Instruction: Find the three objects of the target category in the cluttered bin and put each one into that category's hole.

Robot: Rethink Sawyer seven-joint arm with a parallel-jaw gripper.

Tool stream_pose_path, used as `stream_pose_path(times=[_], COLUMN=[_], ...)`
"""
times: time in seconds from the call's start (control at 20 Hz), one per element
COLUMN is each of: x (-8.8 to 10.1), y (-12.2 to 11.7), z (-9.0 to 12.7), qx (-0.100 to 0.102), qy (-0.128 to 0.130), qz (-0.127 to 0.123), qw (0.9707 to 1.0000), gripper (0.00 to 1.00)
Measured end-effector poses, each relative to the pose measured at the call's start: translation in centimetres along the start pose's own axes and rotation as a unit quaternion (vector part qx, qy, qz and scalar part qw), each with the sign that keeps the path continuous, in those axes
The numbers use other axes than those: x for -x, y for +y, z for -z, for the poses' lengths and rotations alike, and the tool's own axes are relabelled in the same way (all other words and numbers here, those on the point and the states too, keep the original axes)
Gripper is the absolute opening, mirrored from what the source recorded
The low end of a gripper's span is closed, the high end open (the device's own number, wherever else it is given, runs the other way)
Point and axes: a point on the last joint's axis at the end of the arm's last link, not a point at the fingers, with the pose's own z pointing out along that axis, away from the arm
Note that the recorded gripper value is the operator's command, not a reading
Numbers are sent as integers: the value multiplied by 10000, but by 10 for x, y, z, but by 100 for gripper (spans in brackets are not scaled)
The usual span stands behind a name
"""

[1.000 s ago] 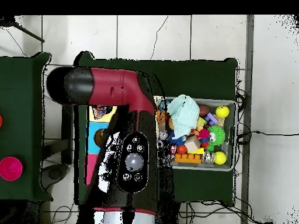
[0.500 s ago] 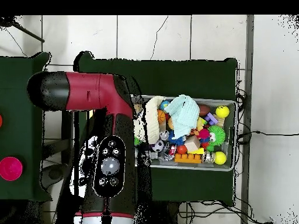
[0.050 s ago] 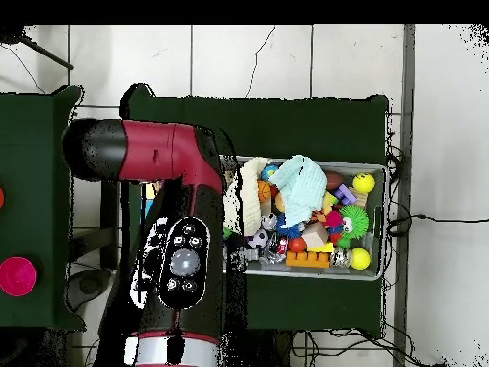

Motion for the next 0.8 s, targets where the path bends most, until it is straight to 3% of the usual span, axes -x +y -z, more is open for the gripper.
stream_pose_path(times=[0.5,0.8], x=[4,-16], y=[-11,-13], z=[-29,-41], qx=[-274,-345], qy=[-145,-169], qz=[-14,73], qw=[9995,9992], gripper=[0,0])
